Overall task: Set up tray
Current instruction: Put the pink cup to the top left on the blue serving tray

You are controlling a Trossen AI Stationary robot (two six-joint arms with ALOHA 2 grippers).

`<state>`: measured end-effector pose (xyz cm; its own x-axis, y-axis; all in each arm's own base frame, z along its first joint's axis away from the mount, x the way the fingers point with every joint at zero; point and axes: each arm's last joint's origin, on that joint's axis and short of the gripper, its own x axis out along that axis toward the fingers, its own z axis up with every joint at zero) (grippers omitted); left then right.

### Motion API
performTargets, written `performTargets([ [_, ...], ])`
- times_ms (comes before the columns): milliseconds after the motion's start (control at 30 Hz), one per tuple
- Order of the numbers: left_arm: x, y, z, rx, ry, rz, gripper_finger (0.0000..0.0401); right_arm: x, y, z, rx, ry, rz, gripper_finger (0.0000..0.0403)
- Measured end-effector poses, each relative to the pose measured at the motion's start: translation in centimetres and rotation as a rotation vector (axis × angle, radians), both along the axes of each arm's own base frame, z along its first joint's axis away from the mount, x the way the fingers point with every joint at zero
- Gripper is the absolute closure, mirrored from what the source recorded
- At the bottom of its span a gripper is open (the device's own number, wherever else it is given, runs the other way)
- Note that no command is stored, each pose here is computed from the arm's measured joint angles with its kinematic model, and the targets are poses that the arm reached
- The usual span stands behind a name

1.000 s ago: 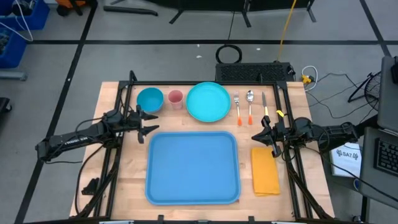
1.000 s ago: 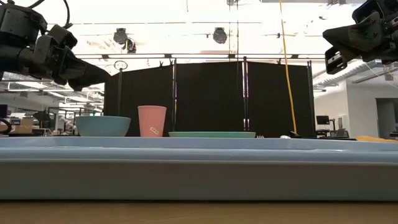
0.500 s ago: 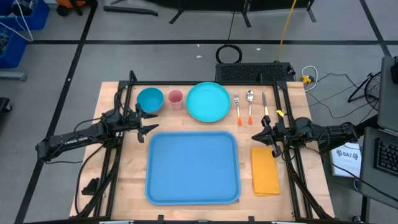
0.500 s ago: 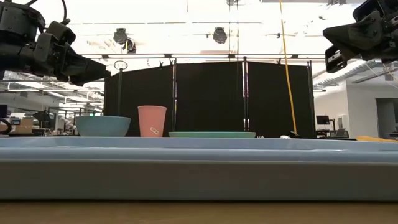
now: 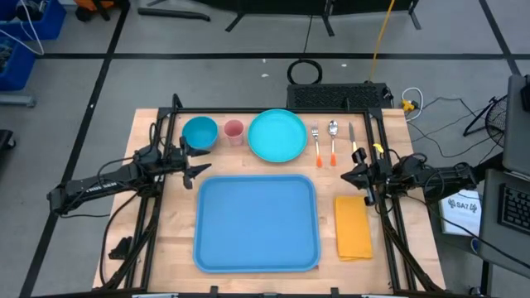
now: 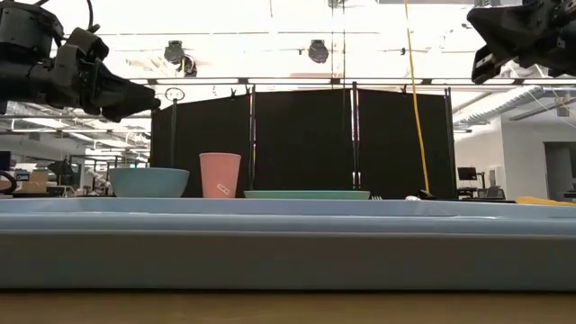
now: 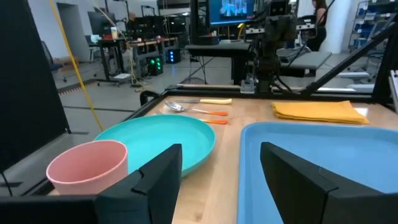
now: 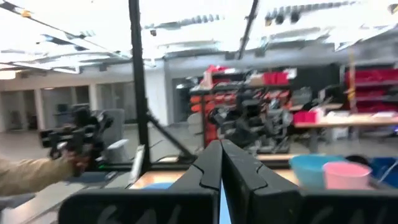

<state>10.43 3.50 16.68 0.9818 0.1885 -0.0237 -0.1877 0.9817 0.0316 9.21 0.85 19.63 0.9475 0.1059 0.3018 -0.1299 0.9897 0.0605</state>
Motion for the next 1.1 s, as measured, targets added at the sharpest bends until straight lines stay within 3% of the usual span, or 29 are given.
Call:
performTargets([
  [367,0.0,0.1,0.0,-0.082,-0.018,0.03,0.0178,0.1,-0.2,0.0,-0.029,0.002,-0.075,0.0403],
  [500,-0.1,0.4,0.8,-0.147,-0.027,0.137,0.0178,0.1,-0.8,0.0,0.017,0.008,-0.298,0.0403],
  [600,0.1,0.7,2.3,-0.173,0.065,0.214,0.0178,0.1,-1.1,-0.3,0.036,0.043,-0.396,0.0403],
  [800,2.5,1.9,8.0,-0.151,0.196,0.292,0.0178,0.0,-1.2,0.2,-0.071,0.011,-0.481,0.0403],
  [933,5.2,4.0,9.8,-0.158,0.323,0.41,0.0178,-0.1,-1.5,0.1,-0.015,0.031,-0.583,0.0403],
  [1100,8.0,8.5,9.2,-0.371,0.53,0.525,0.0178,-0.2,-1.9,0.1,0.035,0.044,-0.726,0.0403],
])
